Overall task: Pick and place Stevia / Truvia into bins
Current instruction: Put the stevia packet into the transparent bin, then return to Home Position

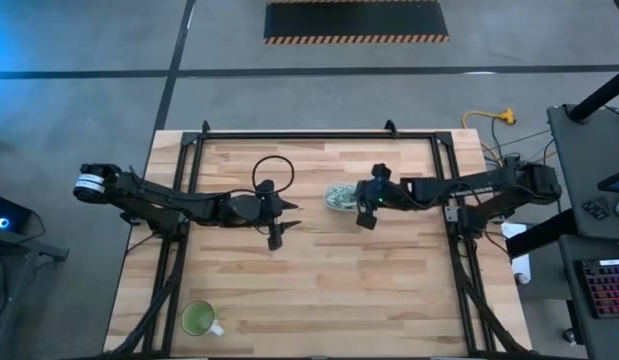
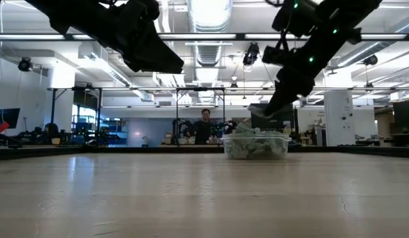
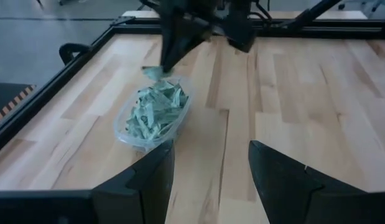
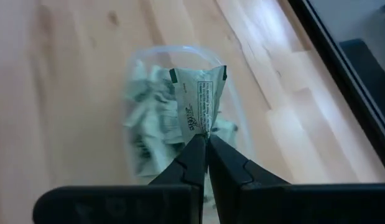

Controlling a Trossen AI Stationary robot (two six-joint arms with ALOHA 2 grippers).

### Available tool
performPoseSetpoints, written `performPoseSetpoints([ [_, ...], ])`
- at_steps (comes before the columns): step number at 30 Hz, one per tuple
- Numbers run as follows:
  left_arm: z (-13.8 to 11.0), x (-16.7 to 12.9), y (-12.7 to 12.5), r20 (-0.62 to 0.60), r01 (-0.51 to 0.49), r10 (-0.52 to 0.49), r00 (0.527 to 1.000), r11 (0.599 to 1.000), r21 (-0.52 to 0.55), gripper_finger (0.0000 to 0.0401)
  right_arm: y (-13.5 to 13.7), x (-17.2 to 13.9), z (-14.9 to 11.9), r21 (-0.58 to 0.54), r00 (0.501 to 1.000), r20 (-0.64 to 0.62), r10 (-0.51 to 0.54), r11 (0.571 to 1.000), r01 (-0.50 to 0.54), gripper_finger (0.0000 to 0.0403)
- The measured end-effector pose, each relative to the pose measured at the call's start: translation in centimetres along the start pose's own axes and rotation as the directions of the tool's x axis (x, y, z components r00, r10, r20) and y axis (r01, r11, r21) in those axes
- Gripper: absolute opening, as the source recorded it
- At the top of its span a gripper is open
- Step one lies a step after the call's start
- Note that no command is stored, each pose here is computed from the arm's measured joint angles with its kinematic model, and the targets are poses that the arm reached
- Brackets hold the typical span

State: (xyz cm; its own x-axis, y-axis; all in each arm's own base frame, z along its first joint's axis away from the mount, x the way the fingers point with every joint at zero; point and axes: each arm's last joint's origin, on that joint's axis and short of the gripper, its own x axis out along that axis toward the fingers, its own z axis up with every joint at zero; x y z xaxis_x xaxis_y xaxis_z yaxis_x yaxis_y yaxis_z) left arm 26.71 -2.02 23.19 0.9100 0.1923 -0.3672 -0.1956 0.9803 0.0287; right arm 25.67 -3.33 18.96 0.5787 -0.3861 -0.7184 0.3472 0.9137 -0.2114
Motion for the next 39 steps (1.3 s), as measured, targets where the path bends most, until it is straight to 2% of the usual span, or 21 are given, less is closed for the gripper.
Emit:
performPoseSetpoints([
  [3, 0.0, 0.0, 0.0, 0.0, 0.0, 0.0, 1.0, 1.0, 0.021, 0.019, -0.8, 1.4, -0.1, -0.009, 1.0, -0.017, -0.015, 1.0, 0.014, 0.0009],
  [8, -0.1, 0.0, 0.0, -0.001, 0.0, 0.0, 1.0, 1.0, 0.024, 0.019, -1.5, 3.7, 0.1, -0.025, 0.996, -0.003, 0.093, 0.995, -0.093, 0.0009],
  [16, -0.8, 0.0, 0.1, -0.023, 0.001, 0.0, 1.0, 1.0, 0.024, 0.019, -1.4, 6.6, -0.3, -0.055, 0.99, -0.093, 0.107, 0.992, -0.113, 0.0009],
  [21, -0.9, 0.0, 0.1, -0.025, 0.0, 0.0, 1.0, 1.0, 0.024, 0.019, -1.2, 6.9, -0.5, -0.045, 0.986, -0.113, 0.122, 0.991, -0.128, 0.0009],
  [26, -0.9, 0.0, 0.1, -0.024, 0.0, 0.0, 1.0, 1.0, 0.024, 0.019, -1.6, 5.7, 0.1, -0.034, 0.989, -0.08, 0.122, 0.992, -0.125, 0.0012],
  [30, -0.9, 0.0, 0.1, -0.024, 0.0, 0.001, 1.0, 1.0, 0.024, 0.019, -1.9, 4.4, 0.6, -0.05, 0.991, -0.057, 0.123, 0.991, -0.126, 0.0039],
  [39, -0.9, 0.0, 0.1, -0.024, 0.0, 0.001, 1.0, 0.999, 0.033, 0.019, -2.4, 2.8, 1.0, -0.038, 0.992, -0.04, 0.122, 0.992, -0.124, 0.0143],
])
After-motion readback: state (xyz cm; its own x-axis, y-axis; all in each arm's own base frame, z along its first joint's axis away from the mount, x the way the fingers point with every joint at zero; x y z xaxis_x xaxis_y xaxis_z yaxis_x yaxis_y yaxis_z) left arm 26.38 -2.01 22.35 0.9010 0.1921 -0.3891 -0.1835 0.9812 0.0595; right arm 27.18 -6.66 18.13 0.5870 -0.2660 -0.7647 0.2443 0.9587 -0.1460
